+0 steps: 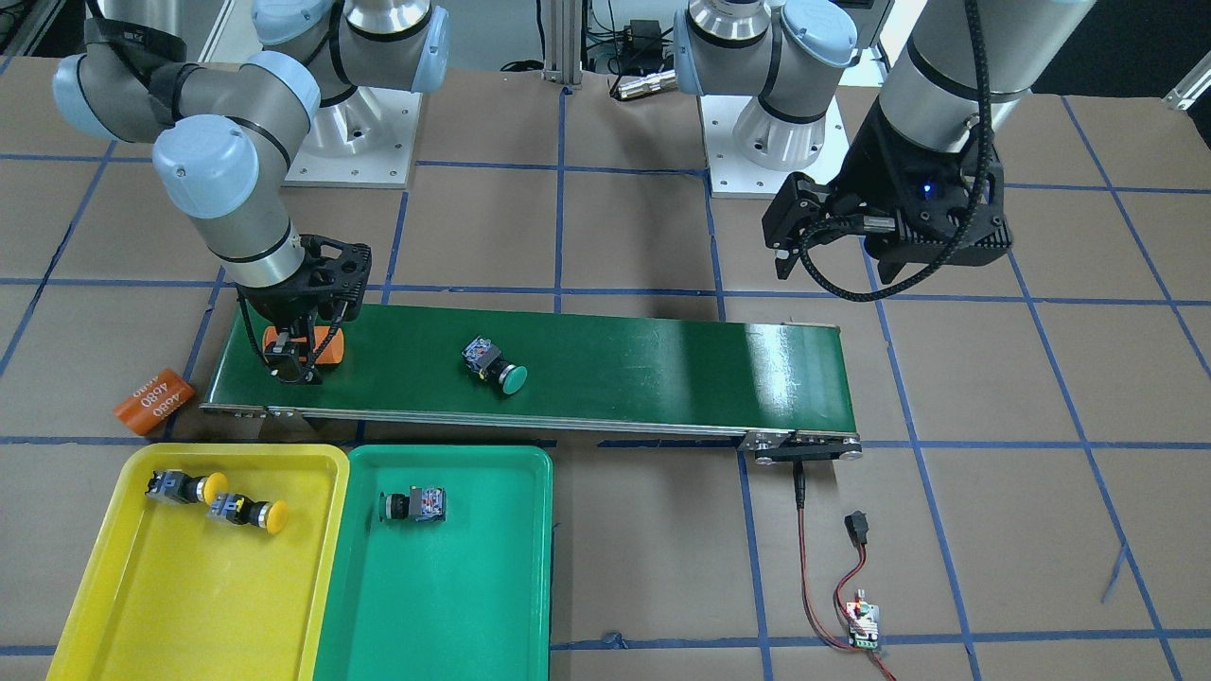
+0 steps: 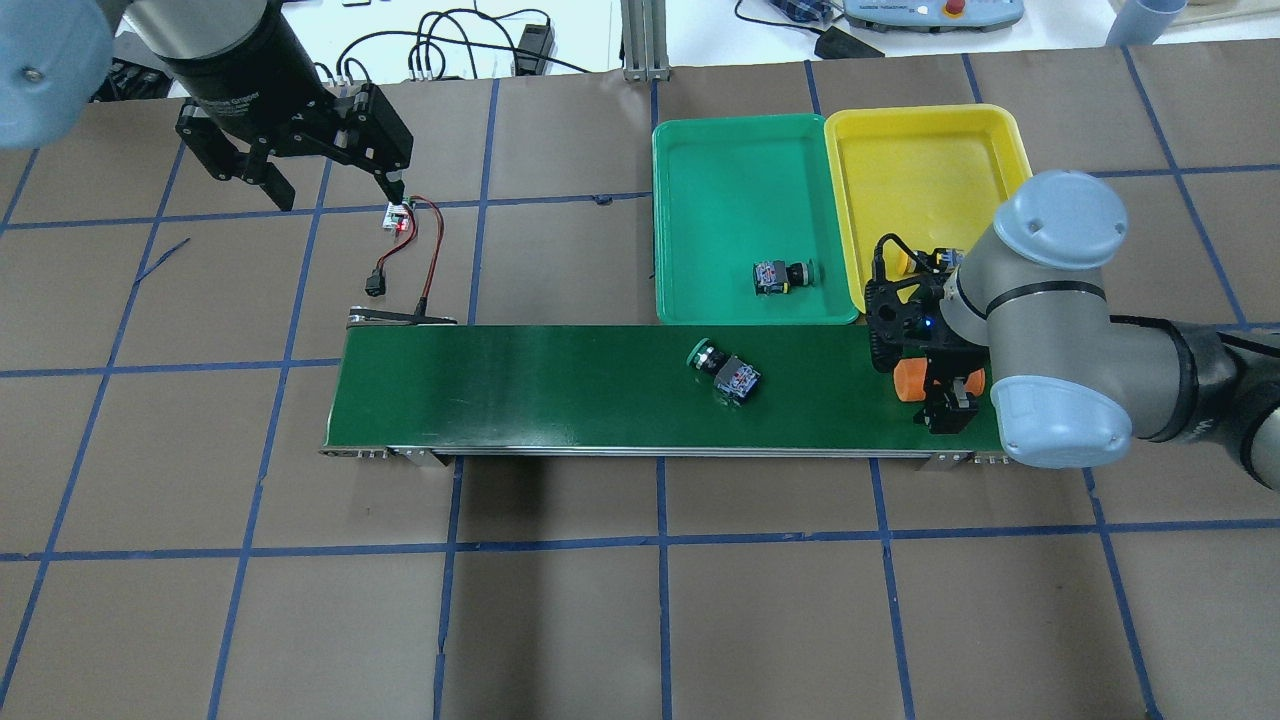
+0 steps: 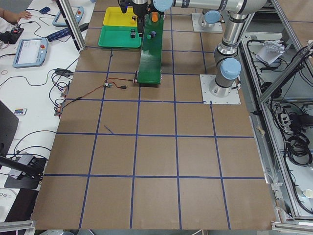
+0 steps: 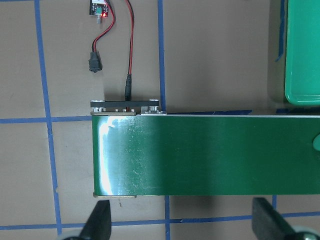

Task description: Sort buttons by color to trays

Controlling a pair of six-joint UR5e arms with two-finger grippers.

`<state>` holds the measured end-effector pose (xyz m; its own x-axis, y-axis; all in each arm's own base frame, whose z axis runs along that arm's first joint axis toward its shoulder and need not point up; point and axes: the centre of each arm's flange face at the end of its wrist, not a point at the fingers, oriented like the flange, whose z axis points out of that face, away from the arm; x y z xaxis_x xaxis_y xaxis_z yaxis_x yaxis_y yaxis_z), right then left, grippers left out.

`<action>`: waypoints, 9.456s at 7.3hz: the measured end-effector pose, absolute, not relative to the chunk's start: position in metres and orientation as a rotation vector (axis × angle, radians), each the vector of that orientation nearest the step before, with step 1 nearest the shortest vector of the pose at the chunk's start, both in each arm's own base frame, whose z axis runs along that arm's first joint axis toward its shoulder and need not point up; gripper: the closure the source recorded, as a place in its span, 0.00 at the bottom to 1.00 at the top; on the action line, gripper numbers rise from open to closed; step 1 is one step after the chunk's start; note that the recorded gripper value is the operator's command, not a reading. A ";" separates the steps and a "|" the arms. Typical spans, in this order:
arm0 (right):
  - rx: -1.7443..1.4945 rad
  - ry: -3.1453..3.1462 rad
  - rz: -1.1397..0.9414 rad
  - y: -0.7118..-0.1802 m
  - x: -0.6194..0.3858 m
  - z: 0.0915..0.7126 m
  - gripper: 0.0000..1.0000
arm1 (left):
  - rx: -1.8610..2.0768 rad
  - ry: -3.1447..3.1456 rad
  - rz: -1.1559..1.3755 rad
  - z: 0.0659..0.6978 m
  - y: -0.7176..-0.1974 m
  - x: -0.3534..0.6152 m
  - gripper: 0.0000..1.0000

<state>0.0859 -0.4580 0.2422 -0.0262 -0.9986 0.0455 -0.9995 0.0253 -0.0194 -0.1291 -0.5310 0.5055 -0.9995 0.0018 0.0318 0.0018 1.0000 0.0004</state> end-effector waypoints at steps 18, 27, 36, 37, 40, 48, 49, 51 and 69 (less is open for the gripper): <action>2.178 -2.232 0.068 -0.458 0.085 0.243 0.00 | 0.066 -3.095 -0.096 0.507 -0.562 -0.134 0.00; 2.165 -2.252 0.075 -0.459 0.086 0.242 0.00 | 0.059 -3.091 -0.091 0.507 -0.561 -0.136 0.00; 2.165 -2.253 0.077 -0.459 0.086 0.242 0.00 | 0.052 -3.098 -0.076 0.513 -0.558 -0.134 0.00; 2.165 -2.253 0.077 -0.459 0.086 0.242 0.00 | 0.052 -3.097 -0.078 0.511 -0.559 -0.135 0.00; 2.170 -2.251 0.075 -0.459 0.086 0.241 0.08 | 0.051 -3.096 -0.052 0.517 -0.557 -0.135 0.00; 2.139 -2.235 0.107 -0.475 0.084 0.257 0.91 | 0.037 -3.102 -0.047 0.518 -0.556 -0.136 0.00; 2.147 -2.217 0.133 -0.491 0.088 0.266 0.89 | 0.037 -3.103 -0.049 0.517 -0.557 -0.136 0.00; 2.247 -2.101 0.168 -0.529 0.134 0.274 0.88 | 0.037 -3.103 -0.051 0.516 -0.558 -0.136 0.00; 2.449 -1.927 0.109 -0.474 0.219 0.447 0.00 | 0.035 -3.102 -0.016 0.520 -0.558 -0.136 0.00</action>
<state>0.2193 -0.4742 0.4475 0.2341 -0.9697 0.0693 -0.9714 -0.2363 -0.0249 -0.1358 -0.5582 0.5202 -0.9990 -0.0230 0.0390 -0.0225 0.9997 0.0109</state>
